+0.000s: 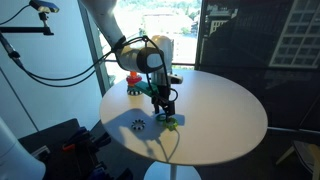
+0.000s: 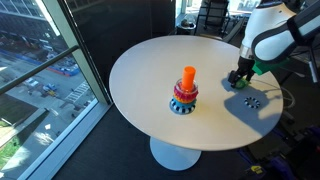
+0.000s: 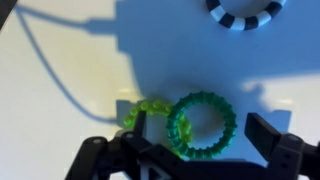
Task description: Lift the green object from the table and put it on the orange holder
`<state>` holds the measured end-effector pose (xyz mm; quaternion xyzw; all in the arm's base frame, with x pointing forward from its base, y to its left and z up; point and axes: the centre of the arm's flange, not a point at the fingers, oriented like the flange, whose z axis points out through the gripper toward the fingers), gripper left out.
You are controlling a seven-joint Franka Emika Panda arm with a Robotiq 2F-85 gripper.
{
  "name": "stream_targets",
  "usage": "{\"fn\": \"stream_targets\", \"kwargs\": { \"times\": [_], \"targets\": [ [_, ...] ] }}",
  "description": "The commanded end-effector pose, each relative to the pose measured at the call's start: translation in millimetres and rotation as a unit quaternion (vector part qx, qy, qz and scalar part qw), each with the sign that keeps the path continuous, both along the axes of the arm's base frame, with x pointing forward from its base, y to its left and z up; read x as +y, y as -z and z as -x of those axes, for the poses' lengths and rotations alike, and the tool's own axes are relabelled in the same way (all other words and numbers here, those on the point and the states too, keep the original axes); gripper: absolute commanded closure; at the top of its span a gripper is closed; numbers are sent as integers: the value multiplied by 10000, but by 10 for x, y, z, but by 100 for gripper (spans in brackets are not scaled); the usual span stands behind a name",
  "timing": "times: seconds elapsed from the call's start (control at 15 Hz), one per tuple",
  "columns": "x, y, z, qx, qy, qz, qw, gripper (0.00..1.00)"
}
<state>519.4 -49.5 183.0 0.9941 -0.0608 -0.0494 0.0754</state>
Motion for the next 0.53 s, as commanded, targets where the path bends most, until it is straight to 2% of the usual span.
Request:
{"fn": "stream_targets", "kwargs": {
  "times": [0.0, 0.13, 0.2, 0.27, 0.47],
  "targets": [
    [4, 1, -56, -160, 42, 136, 9998, 0],
    [-2, 10, -65, -204, 51, 152, 9997, 0],
    [-5, 15, -68, -216, 55, 159, 9996, 15],
    [-7, 18, -70, -223, 60, 163, 9996, 26],
    [-10, 30, -74, -220, 76, 168, 9996, 51]
  ]
}}
